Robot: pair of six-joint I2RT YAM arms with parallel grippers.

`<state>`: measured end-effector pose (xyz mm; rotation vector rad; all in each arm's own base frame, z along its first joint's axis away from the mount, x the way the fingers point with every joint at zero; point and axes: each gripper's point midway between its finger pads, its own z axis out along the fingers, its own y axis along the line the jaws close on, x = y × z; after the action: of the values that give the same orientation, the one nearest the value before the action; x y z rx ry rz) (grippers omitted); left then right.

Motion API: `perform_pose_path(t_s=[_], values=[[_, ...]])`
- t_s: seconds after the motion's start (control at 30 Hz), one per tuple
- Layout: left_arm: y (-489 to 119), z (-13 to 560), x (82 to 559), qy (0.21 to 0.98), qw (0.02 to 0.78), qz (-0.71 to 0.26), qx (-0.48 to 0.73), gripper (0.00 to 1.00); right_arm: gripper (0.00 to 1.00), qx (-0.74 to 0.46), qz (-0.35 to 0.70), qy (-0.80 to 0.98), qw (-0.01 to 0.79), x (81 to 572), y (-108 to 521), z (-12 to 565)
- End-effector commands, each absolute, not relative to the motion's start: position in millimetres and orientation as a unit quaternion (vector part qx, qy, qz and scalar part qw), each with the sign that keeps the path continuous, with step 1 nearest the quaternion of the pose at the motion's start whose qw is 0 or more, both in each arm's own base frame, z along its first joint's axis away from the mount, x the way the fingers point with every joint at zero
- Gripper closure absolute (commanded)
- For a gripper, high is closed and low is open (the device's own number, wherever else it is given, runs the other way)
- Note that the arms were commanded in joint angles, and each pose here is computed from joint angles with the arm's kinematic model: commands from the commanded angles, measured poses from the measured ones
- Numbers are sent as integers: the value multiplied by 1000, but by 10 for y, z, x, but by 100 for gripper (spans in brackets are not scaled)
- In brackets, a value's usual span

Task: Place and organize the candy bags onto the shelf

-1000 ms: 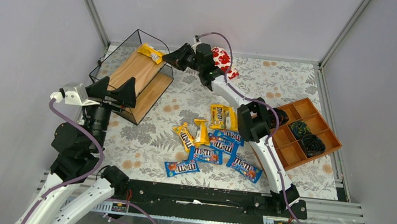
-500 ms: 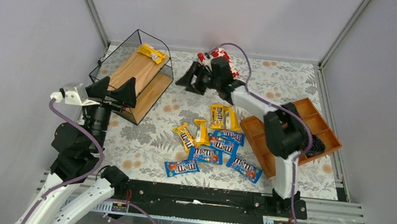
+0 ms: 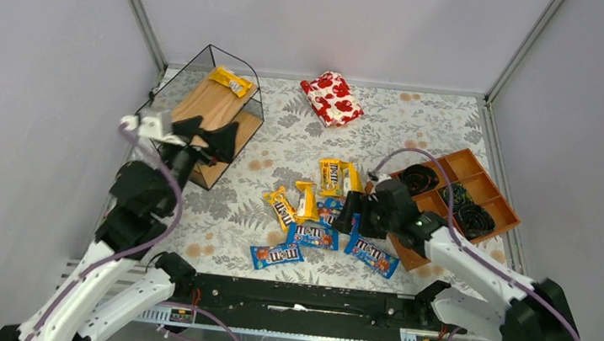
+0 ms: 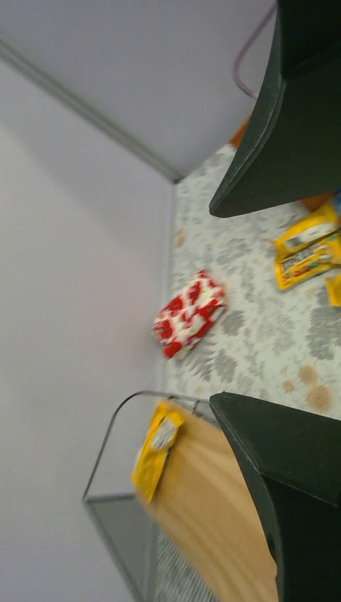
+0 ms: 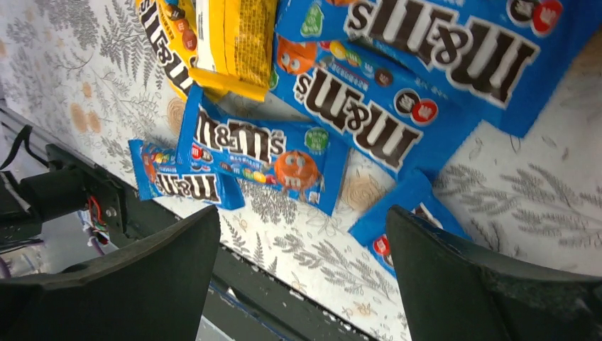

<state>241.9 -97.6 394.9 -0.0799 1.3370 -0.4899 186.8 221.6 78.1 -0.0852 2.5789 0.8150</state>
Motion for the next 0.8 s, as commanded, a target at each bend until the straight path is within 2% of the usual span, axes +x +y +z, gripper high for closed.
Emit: perform_pose_path(t_s=[0.0,0.17,0.3,0.43,0.57,0.67,0.77], values=[[-1621,3631,2470,691,650,-313,44,1,7,12,297,925,239,1782,2077,867],[-2311,3018,2164,755,464,-446,124,6,7,18,339,913,228,1681,2193,905],[-2496,2445,2091,800,356,-471,109,14,7,6,339,912,231,1746,2251,912],[-2619,2056,2164,826,317,-454,104,21,6,-19,337,914,226,1845,2360,830],[-2628,1572,2442,868,305,-380,94,28,5,-49,361,904,225,1945,2553,744],[-2669,1269,2589,890,280,-345,102,37,6,-63,381,898,211,1965,2675,680],[-2725,1079,2748,902,254,-335,98,39,6,-67,403,890,202,1947,2759,656]])
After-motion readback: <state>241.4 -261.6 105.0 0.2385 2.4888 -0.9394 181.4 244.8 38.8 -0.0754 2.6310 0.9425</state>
